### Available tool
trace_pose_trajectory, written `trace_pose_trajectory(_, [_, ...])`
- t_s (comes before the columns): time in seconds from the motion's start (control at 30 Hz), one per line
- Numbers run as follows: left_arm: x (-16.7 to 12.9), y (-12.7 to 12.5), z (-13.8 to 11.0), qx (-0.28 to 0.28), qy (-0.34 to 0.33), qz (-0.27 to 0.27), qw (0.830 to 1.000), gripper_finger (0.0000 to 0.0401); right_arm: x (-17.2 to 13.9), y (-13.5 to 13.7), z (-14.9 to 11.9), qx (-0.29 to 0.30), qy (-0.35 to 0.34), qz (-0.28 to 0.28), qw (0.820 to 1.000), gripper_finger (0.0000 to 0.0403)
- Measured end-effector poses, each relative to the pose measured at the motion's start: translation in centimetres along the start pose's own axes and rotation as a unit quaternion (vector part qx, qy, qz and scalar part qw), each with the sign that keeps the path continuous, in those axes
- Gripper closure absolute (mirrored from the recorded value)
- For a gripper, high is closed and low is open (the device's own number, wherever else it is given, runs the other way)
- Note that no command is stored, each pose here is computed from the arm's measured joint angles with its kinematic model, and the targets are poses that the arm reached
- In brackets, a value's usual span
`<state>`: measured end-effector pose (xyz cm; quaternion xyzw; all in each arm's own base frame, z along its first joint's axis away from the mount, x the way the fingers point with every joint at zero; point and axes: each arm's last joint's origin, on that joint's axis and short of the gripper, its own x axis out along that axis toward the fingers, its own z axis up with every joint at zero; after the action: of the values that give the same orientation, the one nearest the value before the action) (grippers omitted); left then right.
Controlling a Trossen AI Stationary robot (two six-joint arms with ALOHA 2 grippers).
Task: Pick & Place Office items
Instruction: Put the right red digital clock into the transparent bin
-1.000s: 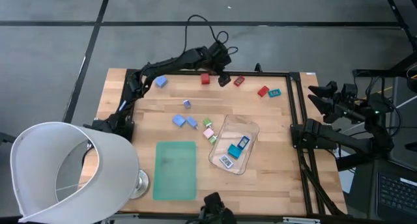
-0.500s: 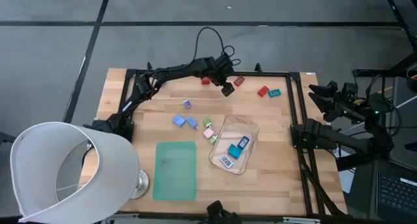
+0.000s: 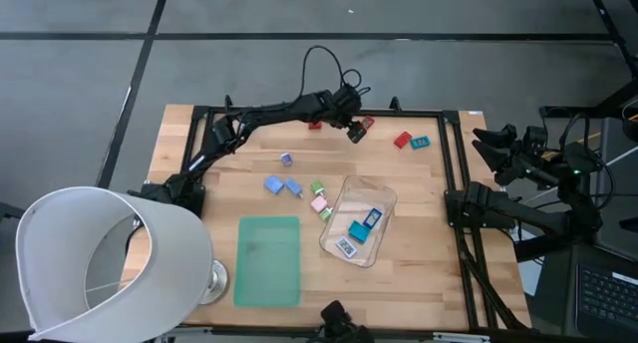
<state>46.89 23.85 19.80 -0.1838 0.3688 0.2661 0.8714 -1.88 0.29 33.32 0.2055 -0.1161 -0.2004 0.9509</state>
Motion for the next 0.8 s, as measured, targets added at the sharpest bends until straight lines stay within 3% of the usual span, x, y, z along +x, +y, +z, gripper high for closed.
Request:
trace_pose_trajectory(0.17, [-0.1, -0.4, 0.4, -0.027, -0.011, -0.058, 0.998, 0.0142, 0.0, -0.1, 0.1, 0.054, -0.012, -0.023, 0.998, 0.014])
trace_pose_trajectory(0.27, [-1.2, -1.3, 1.2, -0.001, -0.034, -0.098, 0.995, 0.0149, 0.0, -0.3, 0.1, 0.12, -0.026, -0.041, 0.992, 0.014])
trace_pose_trajectory(0.33, [-2.4, -2.2, 2.1, 0.023, -0.069, -0.121, 0.99, 0.0153, 0.0, -0.2, 0.1, 0.135, -0.027, -0.04, 0.99, 0.014])
trace_pose_trajectory(0.47, [-6.0, -3.4, 4.5, 0.019, -0.147, -0.171, 0.974, 0.016, 0.6, -0.1, 0.9, 0.126, -0.096, -0.05, 0.986, 0.014])
trace_pose_trajectory(0.57, [-8.6, -3.2, 6.0, -0.012, -0.192, -0.181, 0.965, 0.0161, 2.6, 0.3, 1.0, 0.108, -0.136, -0.016, 0.985, 0.014])
trace_pose_trajectory(0.67, [-11.4, -2.6, 7.2, -0.018, -0.225, -0.181, 0.957, 0.0162, 5.9, 0.5, 0.0, 0.093, -0.144, 0.028, 0.985, 0.014])
trace_pose_trajectory(0.8, [-15.1, -1.7, 8.2, -0.015, -0.25, -0.176, 0.952, 0.0162, 10.6, -0.2, -3.1, 0.058, -0.081, 0.014, 0.995, 0.014])
